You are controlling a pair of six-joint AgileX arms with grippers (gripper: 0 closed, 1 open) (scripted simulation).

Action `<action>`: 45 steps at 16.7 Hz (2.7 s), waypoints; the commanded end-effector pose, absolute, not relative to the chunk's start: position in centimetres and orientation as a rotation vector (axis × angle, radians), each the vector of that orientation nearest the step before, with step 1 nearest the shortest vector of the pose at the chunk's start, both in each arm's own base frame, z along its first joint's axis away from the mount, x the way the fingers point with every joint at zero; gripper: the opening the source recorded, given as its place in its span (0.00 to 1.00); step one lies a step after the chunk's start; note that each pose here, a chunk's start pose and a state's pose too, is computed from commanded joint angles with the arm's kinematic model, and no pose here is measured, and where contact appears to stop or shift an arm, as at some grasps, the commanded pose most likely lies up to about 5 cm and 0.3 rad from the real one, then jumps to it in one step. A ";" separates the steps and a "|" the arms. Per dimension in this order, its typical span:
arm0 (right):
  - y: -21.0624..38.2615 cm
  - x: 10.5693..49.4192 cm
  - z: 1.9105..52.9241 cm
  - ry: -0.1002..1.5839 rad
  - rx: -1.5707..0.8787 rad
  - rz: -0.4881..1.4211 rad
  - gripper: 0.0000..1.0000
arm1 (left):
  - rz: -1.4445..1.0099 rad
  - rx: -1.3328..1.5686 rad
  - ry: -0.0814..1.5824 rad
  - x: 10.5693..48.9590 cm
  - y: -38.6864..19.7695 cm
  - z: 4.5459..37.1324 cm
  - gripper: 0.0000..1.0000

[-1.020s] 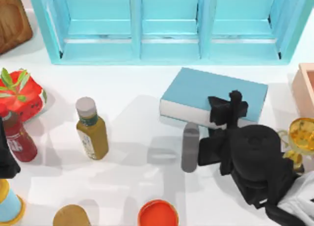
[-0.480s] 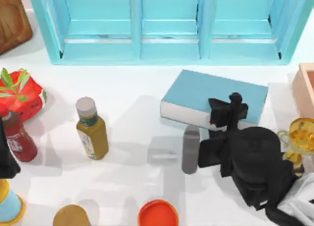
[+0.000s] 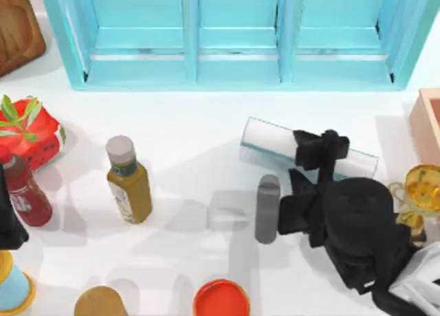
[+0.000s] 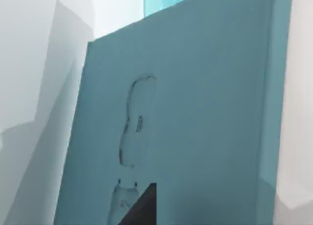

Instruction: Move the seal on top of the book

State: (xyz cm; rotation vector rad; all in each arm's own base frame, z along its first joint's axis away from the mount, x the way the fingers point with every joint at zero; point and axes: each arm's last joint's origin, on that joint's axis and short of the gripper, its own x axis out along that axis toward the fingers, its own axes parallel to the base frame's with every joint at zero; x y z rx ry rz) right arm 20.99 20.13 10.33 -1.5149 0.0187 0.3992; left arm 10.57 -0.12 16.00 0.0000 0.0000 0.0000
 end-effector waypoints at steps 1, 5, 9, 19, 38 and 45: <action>20.1 21.0 10.3 0.019 -1.515 0.399 0.98 | 0.000 0.000 0.000 10.6 -0.1 16.0 1.00; 20.1 21.0 10.3 0.019 -1.515 0.399 1.00 | 0.000 0.000 0.000 10.6 -0.1 16.0 1.00; 20.1 21.0 10.3 0.019 -1.515 0.399 1.00 | 0.000 0.000 0.000 10.6 -0.1 16.0 1.00; 20.6 16.6 13.0 0.057 -1.329 0.221 1.00 | 0.000 0.000 0.000 10.6 -0.1 16.0 1.00; 21.2 7.3 12.6 0.060 -1.448 0.375 1.00 | 0.000 0.000 0.000 10.6 -0.1 16.0 1.00; 22.3 19.1 21.5 0.352 -1.117 0.206 1.00 | 0.000 0.000 0.000 10.6 -0.1 16.0 1.00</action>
